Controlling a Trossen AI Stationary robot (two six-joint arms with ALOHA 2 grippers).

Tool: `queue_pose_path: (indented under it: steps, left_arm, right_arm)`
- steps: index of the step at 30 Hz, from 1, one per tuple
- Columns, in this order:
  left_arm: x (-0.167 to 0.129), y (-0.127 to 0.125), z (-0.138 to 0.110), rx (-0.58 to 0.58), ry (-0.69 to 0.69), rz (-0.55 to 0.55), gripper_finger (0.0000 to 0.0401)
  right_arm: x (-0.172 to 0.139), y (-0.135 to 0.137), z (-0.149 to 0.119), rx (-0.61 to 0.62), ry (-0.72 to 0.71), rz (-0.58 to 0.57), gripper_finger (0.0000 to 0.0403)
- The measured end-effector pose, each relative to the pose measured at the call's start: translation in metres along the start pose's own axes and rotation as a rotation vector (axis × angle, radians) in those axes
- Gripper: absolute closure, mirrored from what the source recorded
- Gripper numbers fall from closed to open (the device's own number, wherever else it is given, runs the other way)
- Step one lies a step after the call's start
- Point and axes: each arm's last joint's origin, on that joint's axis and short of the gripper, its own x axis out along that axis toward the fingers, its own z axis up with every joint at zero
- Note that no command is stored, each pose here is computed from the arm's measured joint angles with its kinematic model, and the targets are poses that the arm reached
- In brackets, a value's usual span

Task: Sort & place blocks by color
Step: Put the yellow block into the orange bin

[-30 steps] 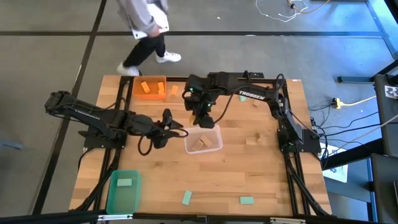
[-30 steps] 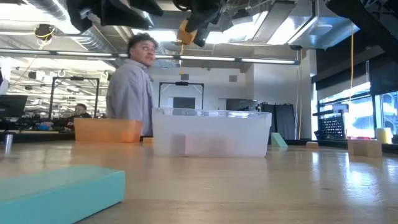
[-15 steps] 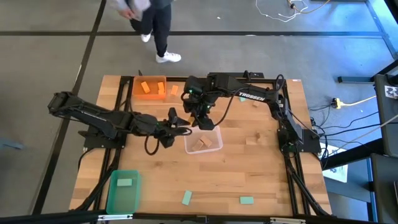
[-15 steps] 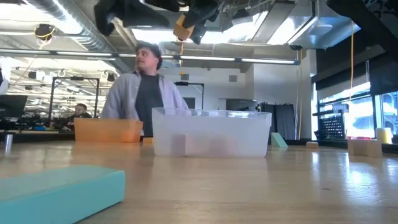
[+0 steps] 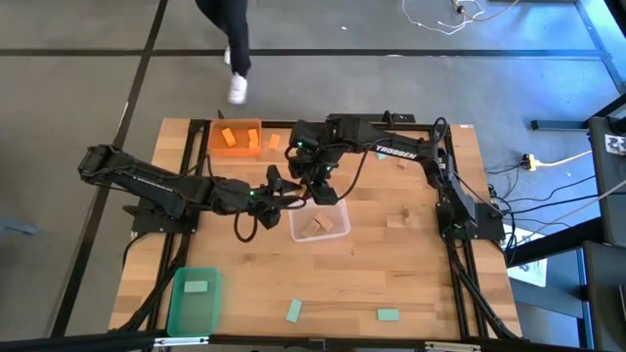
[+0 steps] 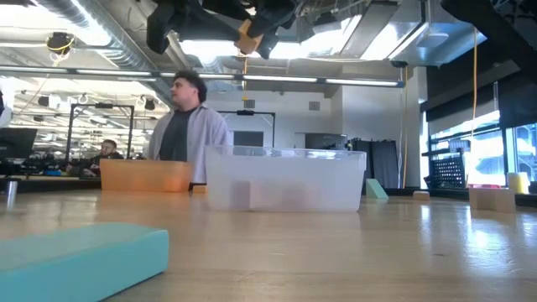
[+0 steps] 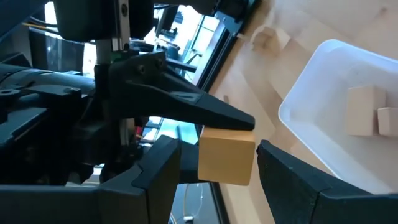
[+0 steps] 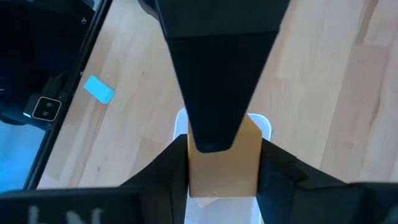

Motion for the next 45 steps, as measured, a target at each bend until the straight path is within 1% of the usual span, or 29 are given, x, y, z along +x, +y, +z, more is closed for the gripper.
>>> queue_pose_path:
  steps: [5, 7, 13, 22, 27, 33, 39, 41, 45]
  left_arm:
    - [0.002, -0.001, -0.001, 0.001, 0.007, -0.001, 0.02]
    - [0.006, -0.003, -0.003, 0.006, 0.009, -0.019, 0.02]
    - [0.01, 0.003, -0.012, -0.017, 0.013, -0.016, 0.02]
    - [0.015, 0.004, -0.015, -0.034, -0.072, -0.062, 0.0206]
    - [0.015, 0.004, -0.015, -0.05, -0.067, -0.057, 0.023]
    - [0.015, 0.003, -0.015, -0.044, -0.069, -0.063, 0.0279]
    - [0.015, 0.002, -0.016, -0.043, -0.06, -0.073, 0.0279]
    - [0.015, 0.002, -0.016, -0.044, -0.058, -0.077, 0.0279]
    - [0.014, 0.001, -0.017, -0.093, -0.041, -0.095, 0.028]
  right_arm:
    - [0.0, 0.0, 0.0, -0.005, -0.001, 0.001, 0.0271]
    - [0.0, 0.0, 0.0, -0.006, -0.002, 0.004, 0.0271]
    - [0.001, 0.002, 0.001, -0.01, -0.002, 0.01, 0.0271]
    - [0.002, 0.004, 0.001, -0.017, -0.002, 0.013, 0.0271]
    - [0.002, 0.004, 0.002, -0.018, -0.004, 0.012, 0.0271]
    - [0.002, 0.004, 0.002, -0.023, -0.006, 0.017, 0.0271]
    - [0.002, 0.004, 0.002, -0.024, -0.005, 0.011, 0.0271]
    - [0.002, 0.004, 0.002, -0.024, -0.005, 0.009, 0.0263]
    - [0.002, 0.003, 0.002, -0.024, -0.004, 0.002, 0.0218]
